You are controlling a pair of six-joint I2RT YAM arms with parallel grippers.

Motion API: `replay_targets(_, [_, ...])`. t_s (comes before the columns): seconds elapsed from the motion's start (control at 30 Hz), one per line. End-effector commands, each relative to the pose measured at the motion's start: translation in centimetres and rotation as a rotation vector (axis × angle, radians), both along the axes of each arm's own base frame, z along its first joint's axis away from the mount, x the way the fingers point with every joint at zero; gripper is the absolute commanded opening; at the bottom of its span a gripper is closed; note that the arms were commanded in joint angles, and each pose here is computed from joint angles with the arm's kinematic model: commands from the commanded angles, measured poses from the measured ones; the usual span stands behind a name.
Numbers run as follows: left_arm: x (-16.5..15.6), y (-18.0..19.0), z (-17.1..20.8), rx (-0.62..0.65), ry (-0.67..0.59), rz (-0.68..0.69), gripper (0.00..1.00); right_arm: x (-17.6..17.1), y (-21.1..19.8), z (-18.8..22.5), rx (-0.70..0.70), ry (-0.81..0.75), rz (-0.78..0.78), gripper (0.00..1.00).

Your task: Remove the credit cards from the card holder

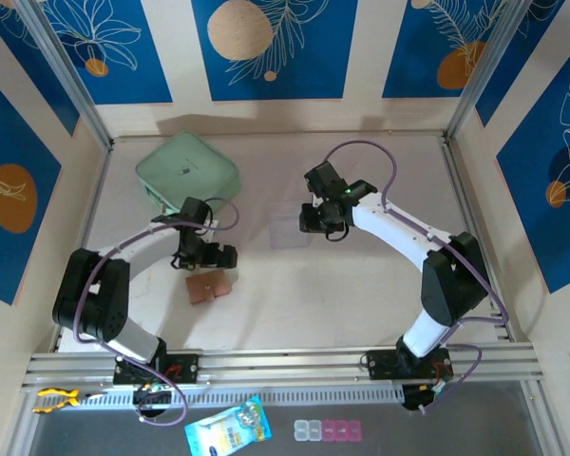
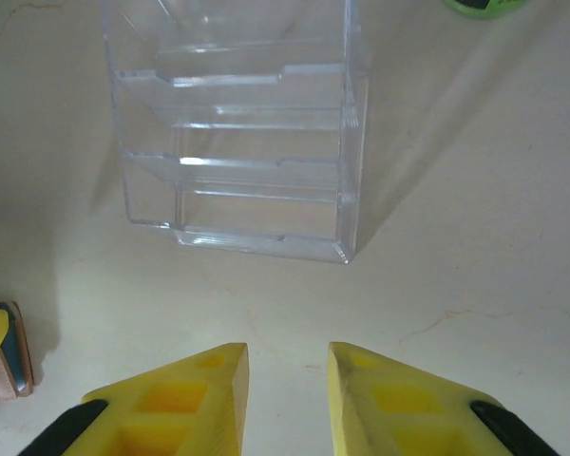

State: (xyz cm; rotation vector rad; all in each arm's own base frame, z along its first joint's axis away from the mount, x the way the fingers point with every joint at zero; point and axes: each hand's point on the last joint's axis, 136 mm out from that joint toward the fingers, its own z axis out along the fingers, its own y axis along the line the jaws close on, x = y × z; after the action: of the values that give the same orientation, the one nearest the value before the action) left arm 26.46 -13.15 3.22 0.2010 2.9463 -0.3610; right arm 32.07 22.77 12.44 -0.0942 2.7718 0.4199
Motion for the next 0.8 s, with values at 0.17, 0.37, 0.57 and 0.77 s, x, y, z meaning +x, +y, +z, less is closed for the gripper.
replay_targets(0.17, [-4.9,0.0,-0.2,0.084,0.085,0.026,1.00,-1.2,-1.7,1.5,0.052,-0.046,-0.037,0.29])
replay_targets(0.37, [-8.4,-0.3,-0.7,0.173,0.110,0.018,1.00,-1.8,-2.9,0.5,0.093,-0.029,-0.070,0.29])
replay_targets(0.57, [-9.9,0.0,-1.4,0.270,0.105,0.020,1.00,-2.1,-4.0,-0.2,0.100,-0.015,-0.086,0.29])
replay_targets(0.77, [-10.0,0.0,-1.5,0.325,0.092,0.020,0.96,-2.1,-4.4,-0.7,0.110,-0.007,-0.094,0.29])
